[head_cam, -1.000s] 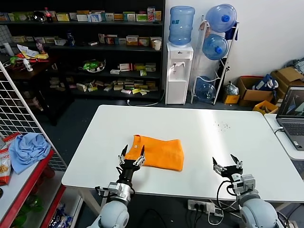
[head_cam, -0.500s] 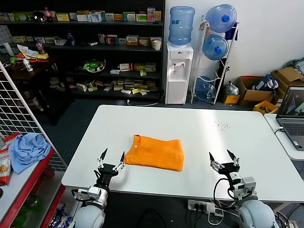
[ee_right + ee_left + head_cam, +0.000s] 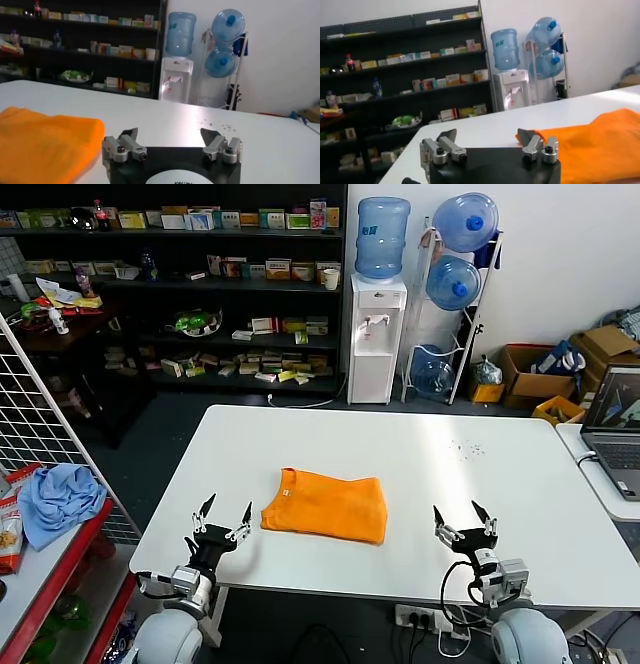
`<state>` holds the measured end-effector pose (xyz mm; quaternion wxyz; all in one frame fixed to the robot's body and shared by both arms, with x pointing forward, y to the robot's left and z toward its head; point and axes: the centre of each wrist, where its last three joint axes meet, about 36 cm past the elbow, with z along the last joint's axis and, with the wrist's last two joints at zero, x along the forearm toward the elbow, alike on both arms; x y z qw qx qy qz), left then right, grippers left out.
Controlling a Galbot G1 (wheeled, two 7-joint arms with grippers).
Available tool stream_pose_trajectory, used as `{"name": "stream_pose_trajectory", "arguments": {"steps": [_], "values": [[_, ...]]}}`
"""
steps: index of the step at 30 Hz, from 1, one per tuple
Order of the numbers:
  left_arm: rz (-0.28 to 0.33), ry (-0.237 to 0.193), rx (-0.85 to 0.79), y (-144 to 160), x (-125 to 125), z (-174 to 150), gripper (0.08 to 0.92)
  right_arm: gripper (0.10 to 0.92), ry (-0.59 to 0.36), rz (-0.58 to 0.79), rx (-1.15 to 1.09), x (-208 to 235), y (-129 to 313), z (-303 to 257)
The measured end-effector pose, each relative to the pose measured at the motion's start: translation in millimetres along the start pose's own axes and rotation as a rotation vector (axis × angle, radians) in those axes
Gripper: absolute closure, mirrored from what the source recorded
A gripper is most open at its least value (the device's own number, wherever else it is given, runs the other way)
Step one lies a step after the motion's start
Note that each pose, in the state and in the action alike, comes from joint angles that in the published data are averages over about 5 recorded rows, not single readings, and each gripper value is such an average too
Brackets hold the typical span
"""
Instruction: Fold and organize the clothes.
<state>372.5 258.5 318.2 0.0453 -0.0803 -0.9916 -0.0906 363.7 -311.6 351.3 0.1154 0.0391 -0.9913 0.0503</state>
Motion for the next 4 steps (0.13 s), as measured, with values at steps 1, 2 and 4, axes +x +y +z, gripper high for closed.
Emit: {"name": "stream_pose_trajectory", "arguments": {"steps": [1, 2, 4], "values": [[0.0, 0.004, -0.002, 0.6, 0.3, -1.1, 0.177, 0.2, 0.003, 0.001, 0.003, 0.2, 0.9, -1.3], [0.0, 0.007, -0.005, 1.1, 0.6, -2.1, 0.177, 0.2, 0.005, 0.001, 0.006, 0.5, 1.8, -2.5], [0.001, 0.011, -0.007, 1.5, 0.9, -3.2, 0.177, 0.2, 0.008, 0.0, 0.009, 0.7, 2.8, -3.7]]}}
